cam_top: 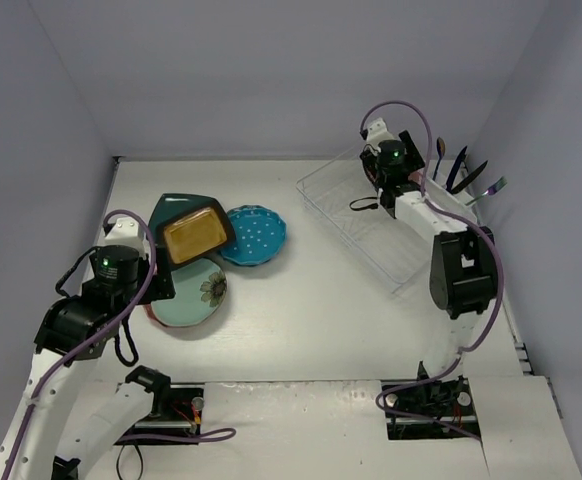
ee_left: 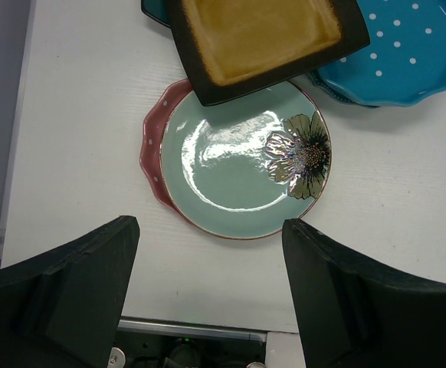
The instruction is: Load the plates into the dish rack
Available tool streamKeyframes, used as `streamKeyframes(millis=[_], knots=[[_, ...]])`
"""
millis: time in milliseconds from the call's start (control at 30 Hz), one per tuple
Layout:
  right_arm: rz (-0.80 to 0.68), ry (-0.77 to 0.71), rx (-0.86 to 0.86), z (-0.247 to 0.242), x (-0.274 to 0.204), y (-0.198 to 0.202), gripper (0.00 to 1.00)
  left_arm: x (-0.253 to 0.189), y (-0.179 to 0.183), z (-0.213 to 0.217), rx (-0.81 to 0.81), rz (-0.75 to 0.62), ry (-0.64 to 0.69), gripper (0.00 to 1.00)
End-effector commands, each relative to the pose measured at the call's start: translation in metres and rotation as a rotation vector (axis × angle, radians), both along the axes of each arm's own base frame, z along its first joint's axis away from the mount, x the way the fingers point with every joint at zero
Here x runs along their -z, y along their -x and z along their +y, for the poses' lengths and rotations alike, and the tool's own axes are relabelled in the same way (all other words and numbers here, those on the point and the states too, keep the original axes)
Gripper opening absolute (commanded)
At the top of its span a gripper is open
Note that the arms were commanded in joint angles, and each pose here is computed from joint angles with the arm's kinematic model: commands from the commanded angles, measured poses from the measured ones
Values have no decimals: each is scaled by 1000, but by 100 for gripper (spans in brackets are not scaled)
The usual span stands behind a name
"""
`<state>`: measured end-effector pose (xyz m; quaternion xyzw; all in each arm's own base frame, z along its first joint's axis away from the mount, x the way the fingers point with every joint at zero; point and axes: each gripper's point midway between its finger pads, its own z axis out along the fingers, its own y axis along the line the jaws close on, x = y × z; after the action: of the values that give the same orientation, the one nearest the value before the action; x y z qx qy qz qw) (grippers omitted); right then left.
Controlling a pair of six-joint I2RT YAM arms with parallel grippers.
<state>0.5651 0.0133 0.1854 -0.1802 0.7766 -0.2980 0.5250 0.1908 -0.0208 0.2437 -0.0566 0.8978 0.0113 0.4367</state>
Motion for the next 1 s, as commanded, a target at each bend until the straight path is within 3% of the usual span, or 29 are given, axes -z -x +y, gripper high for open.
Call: streamKeyframes(millis=[0, 200, 400, 467, 500, 600, 700, 967], knots=[[-255, -185, 86, -5, -107, 17, 75, -11, -6, -3, 9, -41, 8, 76], [-341, -380, 205, 0, -156, 64, 90, -12, -4, -2, 22, -42, -3, 76], [-227, -635, 111, 100, -154, 115, 95, -4, -1, -2, 24, -22, -2, 76], [-116, -715, 93, 136, -133, 135, 96, -2, 1, -1, 20, -9, -1, 76], [-79, -850, 105, 156, -123, 141, 95, -1, 2, -2, 22, -4, -1, 76], [76, -1027, 141, 199, -81, 166, 94, 0, 6, -3, 29, 5, 7, 76], [190, -1155, 157, 238, -48, 186, 93, -1, 10, -2, 32, 4, 8, 76], [425, -1290, 235, 305, 27, 206, 89, -6, 19, -2, 20, -10, 51, 76]])
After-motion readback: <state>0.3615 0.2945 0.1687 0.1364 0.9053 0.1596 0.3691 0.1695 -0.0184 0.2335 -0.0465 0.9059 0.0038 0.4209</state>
